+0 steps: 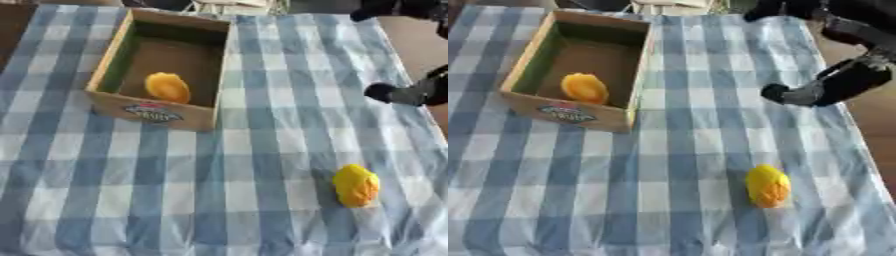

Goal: Pick up objects on the table and place them in the box.

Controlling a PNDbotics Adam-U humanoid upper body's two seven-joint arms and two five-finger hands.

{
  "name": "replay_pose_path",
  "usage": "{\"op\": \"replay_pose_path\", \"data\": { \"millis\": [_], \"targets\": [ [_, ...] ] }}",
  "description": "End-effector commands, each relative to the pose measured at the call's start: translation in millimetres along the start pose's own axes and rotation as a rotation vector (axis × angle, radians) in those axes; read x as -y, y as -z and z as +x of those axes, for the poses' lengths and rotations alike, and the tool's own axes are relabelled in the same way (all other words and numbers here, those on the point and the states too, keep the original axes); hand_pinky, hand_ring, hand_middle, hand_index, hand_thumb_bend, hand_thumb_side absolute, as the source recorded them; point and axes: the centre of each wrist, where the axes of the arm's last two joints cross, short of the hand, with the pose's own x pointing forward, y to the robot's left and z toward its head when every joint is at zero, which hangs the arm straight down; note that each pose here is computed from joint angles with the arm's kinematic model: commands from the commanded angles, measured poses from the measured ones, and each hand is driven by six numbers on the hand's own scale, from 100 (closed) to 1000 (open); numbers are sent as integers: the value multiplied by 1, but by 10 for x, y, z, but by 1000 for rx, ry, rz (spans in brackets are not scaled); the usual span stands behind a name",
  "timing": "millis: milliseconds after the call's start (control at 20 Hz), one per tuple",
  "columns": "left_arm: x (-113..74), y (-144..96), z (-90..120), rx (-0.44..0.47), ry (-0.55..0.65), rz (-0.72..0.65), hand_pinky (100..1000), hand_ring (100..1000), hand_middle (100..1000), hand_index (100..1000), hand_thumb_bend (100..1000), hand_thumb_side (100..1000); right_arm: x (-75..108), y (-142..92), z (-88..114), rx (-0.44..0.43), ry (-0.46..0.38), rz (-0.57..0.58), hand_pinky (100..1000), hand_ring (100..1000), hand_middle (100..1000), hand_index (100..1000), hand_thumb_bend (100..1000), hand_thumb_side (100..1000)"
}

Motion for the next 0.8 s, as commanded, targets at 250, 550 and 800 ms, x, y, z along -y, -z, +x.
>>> {"op": "replay_pose_path", "data": {
  "millis": [250,550,800],
  "targets": [
    [-80,53,43,29,35,-4,796,765,684,836,147,492,-98,-91,24,17,54,42,841,911,787,887,319,378],
    [-82,43,40,24,37,-2,795,765,684,836,147,495,-313,-135,61,32,154,117,840,922,785,879,284,388],
    [-82,38,39,21,36,-3,795,765,685,835,148,495,-400,-142,84,74,202,170,844,929,787,877,276,376]
  ]
}}
